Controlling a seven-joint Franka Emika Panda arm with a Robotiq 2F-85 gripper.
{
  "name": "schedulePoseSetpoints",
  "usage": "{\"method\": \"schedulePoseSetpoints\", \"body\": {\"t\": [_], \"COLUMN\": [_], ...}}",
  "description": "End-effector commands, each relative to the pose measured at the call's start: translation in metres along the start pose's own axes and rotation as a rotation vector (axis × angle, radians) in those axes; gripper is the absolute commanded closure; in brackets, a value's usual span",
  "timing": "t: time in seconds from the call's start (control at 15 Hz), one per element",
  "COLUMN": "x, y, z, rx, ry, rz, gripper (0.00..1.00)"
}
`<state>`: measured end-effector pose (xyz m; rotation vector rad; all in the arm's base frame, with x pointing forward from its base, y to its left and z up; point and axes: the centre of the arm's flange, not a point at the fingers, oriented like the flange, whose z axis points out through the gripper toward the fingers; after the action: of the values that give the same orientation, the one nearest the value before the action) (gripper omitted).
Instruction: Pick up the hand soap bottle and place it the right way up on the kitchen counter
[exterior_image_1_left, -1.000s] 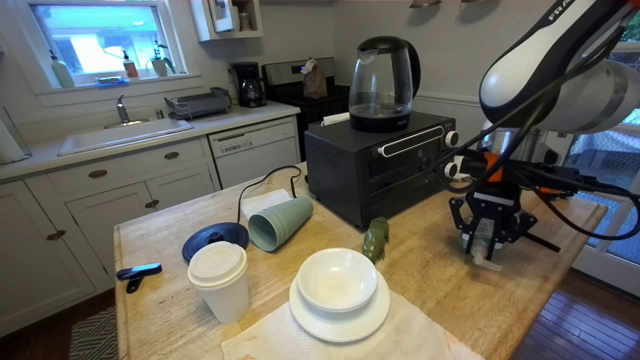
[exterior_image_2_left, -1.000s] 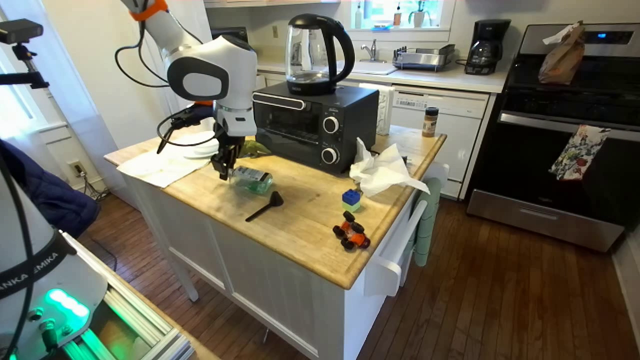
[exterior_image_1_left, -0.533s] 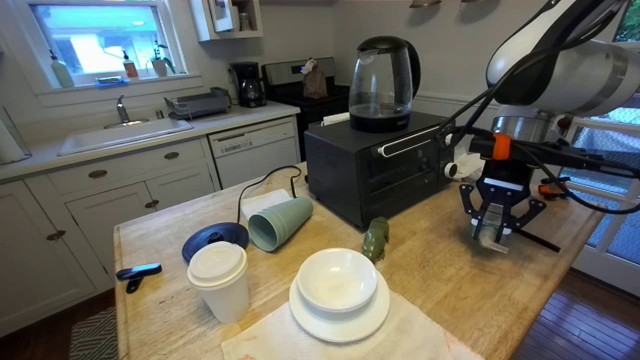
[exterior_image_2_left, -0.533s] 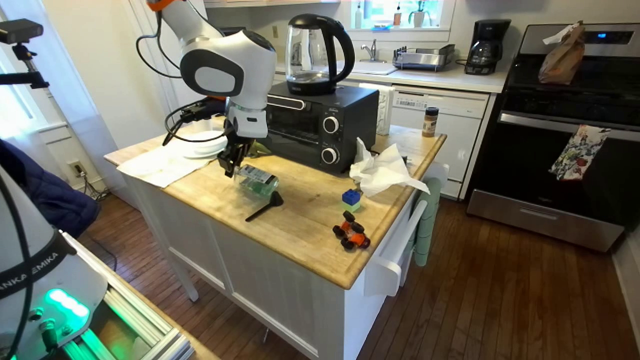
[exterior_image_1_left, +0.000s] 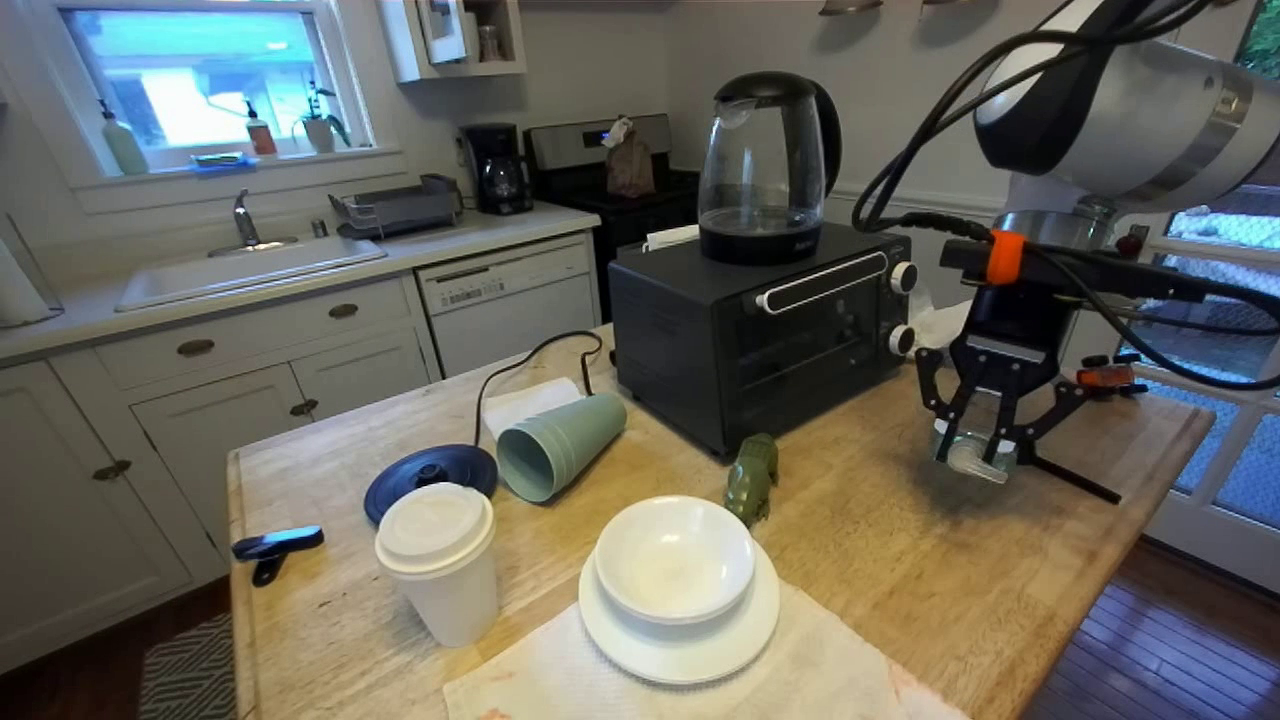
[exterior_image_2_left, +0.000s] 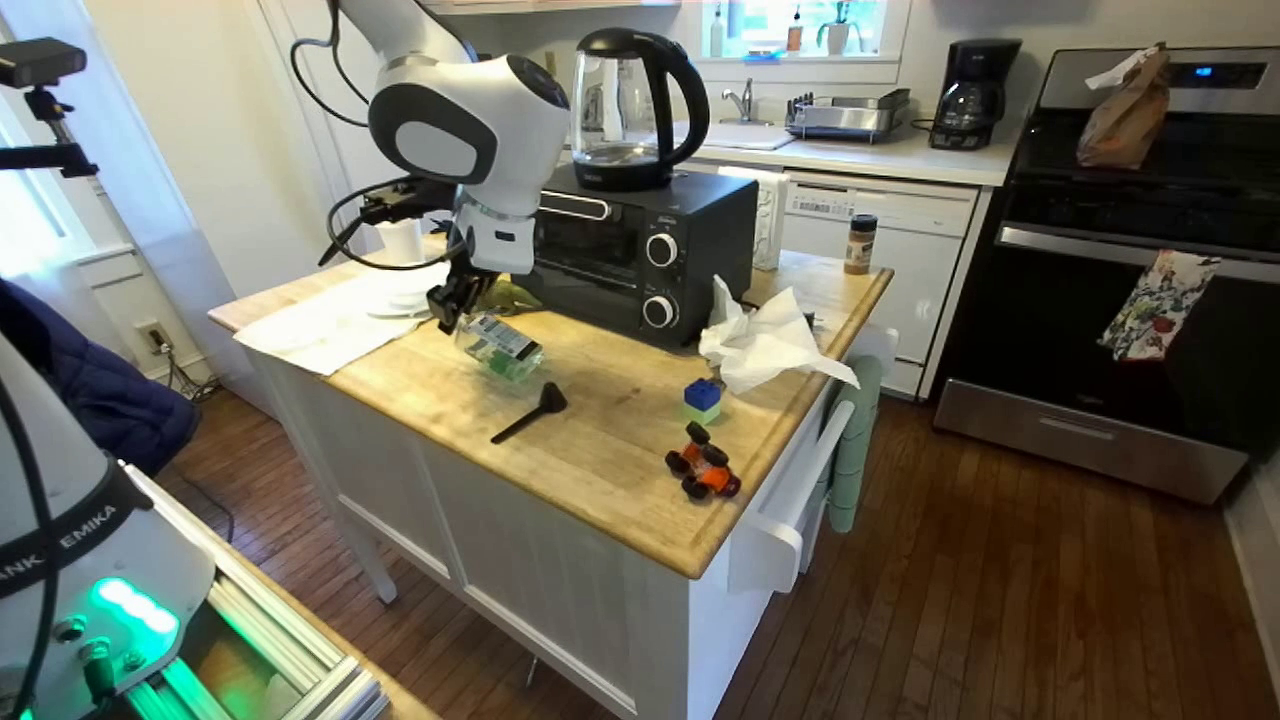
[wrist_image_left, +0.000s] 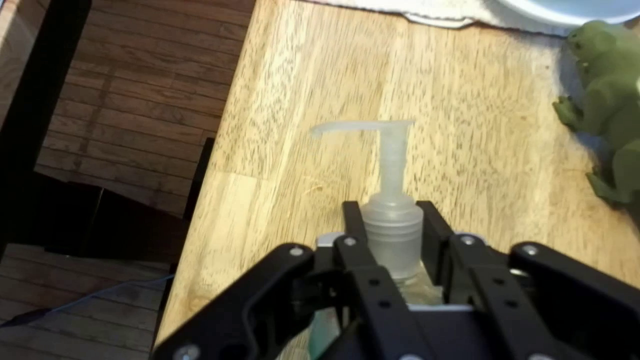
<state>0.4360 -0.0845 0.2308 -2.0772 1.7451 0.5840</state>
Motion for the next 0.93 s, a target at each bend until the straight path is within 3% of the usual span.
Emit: {"method": "schedulePoseSetpoints", "body": {"t": [0.0,0.87], "x": [0.004,0.038], "y": [0.003,0.033], "z": [-0.016,-0.011], "rx": [0.055,0.169], "ry": [-0.126,-0.592], "rz": [0.004,0.044], "gripper": [0.92,0.92]}}
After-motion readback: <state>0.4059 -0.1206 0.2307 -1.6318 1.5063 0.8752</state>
